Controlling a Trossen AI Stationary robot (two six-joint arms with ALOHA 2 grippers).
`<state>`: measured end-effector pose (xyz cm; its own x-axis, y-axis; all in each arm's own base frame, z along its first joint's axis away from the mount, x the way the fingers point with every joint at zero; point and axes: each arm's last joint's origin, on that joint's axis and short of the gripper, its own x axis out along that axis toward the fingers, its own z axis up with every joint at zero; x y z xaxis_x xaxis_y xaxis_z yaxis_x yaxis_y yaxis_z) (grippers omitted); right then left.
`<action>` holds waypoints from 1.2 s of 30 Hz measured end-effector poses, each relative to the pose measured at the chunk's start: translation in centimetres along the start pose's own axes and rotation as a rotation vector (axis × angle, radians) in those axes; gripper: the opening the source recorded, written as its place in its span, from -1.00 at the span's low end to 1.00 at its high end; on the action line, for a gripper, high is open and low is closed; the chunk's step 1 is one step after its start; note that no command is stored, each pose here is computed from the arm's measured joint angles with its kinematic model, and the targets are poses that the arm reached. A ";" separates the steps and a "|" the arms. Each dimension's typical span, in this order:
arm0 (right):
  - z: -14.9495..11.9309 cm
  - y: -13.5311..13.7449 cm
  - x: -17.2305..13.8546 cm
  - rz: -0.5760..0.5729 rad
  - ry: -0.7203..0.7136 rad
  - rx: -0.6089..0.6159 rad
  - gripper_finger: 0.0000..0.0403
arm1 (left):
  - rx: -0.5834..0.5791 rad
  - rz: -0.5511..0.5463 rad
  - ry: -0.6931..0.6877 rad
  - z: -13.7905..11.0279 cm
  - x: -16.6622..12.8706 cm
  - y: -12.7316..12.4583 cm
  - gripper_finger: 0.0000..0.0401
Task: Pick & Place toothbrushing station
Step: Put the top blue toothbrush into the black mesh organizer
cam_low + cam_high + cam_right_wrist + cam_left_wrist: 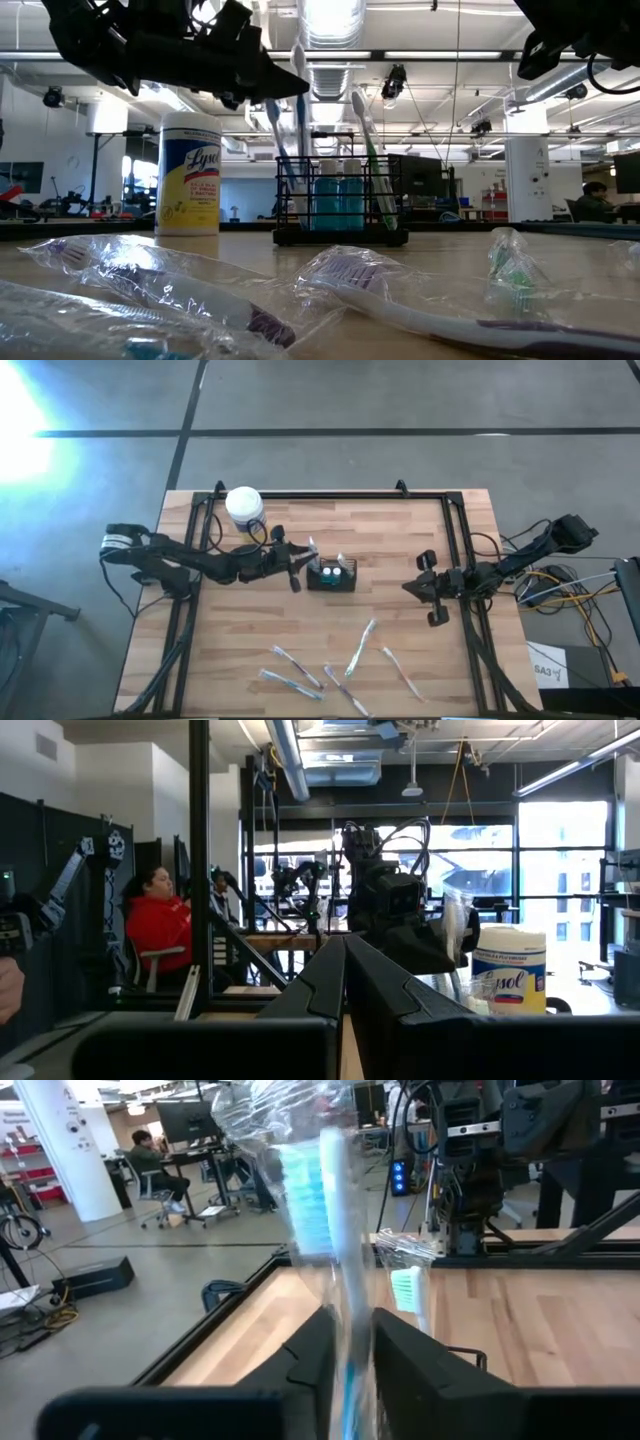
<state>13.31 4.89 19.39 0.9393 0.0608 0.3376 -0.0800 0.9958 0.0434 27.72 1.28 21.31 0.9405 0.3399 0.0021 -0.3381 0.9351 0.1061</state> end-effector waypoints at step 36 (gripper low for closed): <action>0.0 0.0 0.0 0.000 -0.001 0.014 -0.96 | -0.039 0.000 -0.019 2.4 -1.8 0.9 0.14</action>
<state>13.31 4.89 19.41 0.9390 0.0606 0.3386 -0.0846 0.9948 0.0566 25.85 1.25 23.78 0.9408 0.3385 0.0205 -0.3391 0.9383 0.0677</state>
